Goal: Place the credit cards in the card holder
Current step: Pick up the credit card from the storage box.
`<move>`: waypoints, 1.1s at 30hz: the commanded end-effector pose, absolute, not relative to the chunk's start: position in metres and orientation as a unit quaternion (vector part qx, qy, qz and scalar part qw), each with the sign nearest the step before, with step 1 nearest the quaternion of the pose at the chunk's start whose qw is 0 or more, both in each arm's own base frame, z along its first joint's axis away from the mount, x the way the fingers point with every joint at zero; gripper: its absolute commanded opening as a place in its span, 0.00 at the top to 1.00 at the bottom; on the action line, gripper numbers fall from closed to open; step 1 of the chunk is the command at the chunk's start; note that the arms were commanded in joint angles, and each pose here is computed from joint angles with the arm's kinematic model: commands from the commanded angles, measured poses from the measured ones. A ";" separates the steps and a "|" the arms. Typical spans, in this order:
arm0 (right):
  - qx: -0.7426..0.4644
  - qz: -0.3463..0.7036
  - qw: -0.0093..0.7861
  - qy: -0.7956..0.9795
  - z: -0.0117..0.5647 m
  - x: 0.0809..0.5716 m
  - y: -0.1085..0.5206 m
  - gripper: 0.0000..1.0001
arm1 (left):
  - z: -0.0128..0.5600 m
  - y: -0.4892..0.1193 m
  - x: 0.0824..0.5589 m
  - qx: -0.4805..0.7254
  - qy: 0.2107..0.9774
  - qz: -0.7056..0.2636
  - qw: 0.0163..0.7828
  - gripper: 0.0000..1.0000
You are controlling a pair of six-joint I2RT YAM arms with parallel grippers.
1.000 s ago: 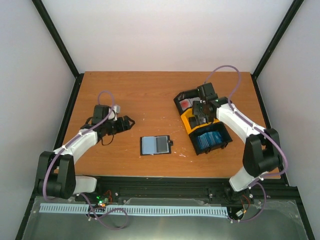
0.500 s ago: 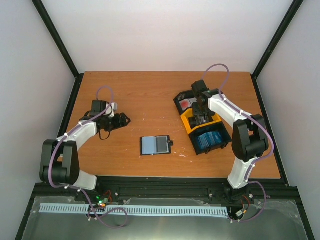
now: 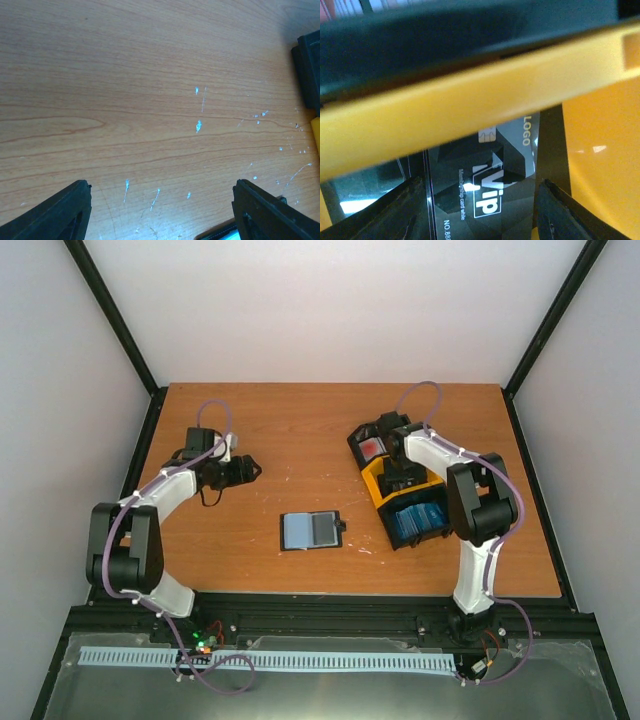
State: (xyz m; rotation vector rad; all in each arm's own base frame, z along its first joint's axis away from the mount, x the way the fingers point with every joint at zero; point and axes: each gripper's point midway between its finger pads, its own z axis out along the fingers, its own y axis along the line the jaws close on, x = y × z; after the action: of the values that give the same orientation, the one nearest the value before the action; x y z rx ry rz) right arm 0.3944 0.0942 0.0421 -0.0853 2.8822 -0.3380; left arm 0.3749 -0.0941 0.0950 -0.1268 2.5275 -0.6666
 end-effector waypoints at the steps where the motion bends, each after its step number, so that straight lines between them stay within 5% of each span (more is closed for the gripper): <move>1: -0.023 -0.128 0.125 0.984 0.046 0.404 0.090 0.39 | 0.101 -0.092 0.383 -0.033 0.934 -0.238 0.264 0.22; 10: -0.009 -0.092 0.108 0.990 0.037 0.402 0.084 0.43 | 0.100 -0.094 0.384 -0.029 0.934 -0.243 0.261 0.22; 21: -0.019 -0.034 0.089 0.995 0.025 0.402 0.092 0.32 | 0.101 -0.095 0.382 -0.028 0.934 -0.245 0.260 0.22; 33: -0.004 -0.050 0.105 0.993 0.041 0.403 0.084 0.44 | 0.101 -0.096 0.382 -0.026 0.933 -0.247 0.259 0.22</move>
State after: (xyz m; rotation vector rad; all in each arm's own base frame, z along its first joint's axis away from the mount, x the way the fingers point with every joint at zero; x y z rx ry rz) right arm 0.4052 0.0943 0.0359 -0.0397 2.9325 -0.0882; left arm 0.3723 -0.0947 0.0863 -0.1104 2.5668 -0.6649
